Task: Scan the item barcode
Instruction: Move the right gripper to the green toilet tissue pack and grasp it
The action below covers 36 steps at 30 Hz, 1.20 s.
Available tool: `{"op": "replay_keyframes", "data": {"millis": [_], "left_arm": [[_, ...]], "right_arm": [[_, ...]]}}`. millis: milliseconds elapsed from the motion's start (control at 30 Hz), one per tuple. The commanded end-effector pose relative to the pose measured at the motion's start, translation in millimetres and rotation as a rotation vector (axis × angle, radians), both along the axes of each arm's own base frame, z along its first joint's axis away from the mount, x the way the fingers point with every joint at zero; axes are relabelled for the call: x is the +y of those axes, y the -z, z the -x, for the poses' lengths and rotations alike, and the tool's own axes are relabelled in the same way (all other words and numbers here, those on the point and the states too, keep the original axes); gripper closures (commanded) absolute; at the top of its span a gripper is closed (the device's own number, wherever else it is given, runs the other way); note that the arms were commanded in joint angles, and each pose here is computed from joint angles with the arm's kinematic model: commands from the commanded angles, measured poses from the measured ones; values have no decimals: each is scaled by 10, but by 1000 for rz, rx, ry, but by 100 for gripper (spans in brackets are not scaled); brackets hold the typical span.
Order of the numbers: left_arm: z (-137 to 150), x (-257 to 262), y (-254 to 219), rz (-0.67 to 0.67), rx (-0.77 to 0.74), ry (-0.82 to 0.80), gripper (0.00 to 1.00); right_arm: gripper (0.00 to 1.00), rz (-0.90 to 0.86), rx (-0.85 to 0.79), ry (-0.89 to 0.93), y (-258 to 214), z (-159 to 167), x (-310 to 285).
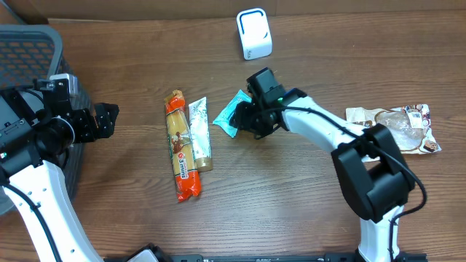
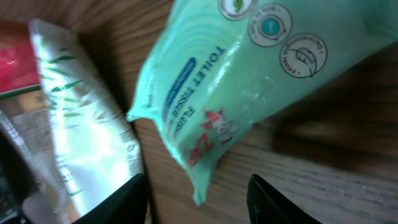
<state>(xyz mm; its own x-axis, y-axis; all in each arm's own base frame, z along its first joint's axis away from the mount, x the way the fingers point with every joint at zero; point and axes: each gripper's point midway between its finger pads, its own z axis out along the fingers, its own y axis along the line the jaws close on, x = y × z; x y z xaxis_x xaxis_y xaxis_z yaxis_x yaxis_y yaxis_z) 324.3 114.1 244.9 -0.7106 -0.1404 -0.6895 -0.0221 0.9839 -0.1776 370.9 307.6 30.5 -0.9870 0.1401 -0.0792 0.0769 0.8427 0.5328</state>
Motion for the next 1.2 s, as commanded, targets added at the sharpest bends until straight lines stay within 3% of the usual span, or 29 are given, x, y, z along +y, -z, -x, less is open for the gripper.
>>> {"op": "replay_keyframes", "data": {"millis": [0, 333, 467, 633, 667, 800, 967, 1167], "left_arm": [[-7, -14, -3, 1, -7, 17, 1], [-6, -14, -4, 0, -7, 17, 1], [-6, -14, -4, 0, -7, 17, 0], [-6, -13, -4, 0, -7, 17, 0], [-7, -14, -5, 0, -8, 17, 0], [-6, -14, -4, 0, -7, 17, 0], [-7, -14, -3, 1, -7, 17, 0], [-6, -14, -4, 0, -7, 17, 1]], "right_arm": [[51, 91, -8, 122, 226, -109, -112], [54, 112, -87, 184, 444, -357, -110], [65, 138, -58, 190, 651, -325, -142], [96, 171, -44, 151, 778, -266, -184], [96, 179, -50, 132, 758, -262, -197], [96, 228, -54, 49, 578, -220, -315], [96, 366, -108, -65, -30, -206, -635], [96, 801, -52, 57, -714, 45, -1416]]}}
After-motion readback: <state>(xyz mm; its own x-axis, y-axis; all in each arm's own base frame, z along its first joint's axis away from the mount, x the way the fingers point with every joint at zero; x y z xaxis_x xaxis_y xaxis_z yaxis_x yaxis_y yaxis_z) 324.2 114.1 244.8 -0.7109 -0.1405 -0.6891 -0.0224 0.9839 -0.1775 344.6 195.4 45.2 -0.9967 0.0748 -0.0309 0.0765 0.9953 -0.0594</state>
